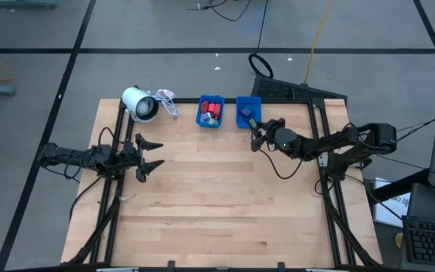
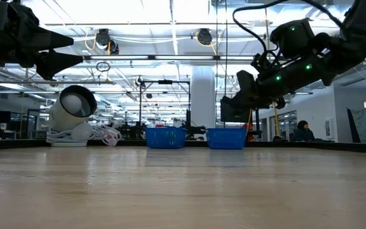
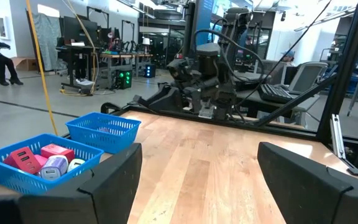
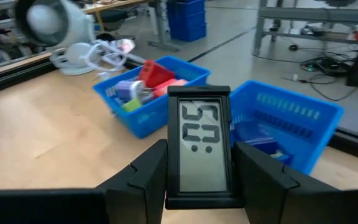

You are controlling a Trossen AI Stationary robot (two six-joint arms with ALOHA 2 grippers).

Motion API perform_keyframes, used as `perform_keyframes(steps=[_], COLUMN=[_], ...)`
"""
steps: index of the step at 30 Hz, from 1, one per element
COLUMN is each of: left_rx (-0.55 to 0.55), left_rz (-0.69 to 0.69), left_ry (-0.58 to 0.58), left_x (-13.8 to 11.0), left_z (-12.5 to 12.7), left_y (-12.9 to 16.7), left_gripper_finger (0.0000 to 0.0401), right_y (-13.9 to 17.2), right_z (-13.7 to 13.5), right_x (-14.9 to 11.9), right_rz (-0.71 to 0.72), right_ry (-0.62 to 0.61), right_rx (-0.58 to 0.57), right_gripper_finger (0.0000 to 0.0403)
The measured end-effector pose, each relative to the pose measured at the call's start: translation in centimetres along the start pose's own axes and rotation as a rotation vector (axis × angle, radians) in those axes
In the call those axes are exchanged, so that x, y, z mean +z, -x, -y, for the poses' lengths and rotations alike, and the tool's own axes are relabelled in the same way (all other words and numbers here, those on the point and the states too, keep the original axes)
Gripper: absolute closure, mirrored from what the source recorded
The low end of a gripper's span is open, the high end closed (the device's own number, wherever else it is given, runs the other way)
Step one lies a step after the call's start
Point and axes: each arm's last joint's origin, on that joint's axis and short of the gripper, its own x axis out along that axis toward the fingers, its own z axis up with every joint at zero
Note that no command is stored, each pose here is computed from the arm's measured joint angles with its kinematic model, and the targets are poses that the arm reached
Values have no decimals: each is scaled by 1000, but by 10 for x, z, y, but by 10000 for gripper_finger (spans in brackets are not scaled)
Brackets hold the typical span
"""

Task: Pick & Place Office items
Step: Put the black digital clock into the right basket

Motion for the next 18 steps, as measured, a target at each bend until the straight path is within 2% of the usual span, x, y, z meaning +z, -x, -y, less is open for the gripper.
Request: perform_keyframes(steps=[7, 12, 18], left_rx=[0, 0, 0], left_rz=[0, 0, 0], left_ry=[0, 0, 0], left_x=[0, 0, 0], left_z=[0, 0, 0], left_y=[0, 0, 0], left_gripper_finger=[77, 77, 77], right_y=[-7, -20, -42], right_z=[13, 20, 22], right_x=[4, 17, 43], right_rz=[-10, -28, -146], right_ry=[-10, -22, 77], right_rx=[-2, 16, -43], right_gripper_finger=[255, 251, 254])
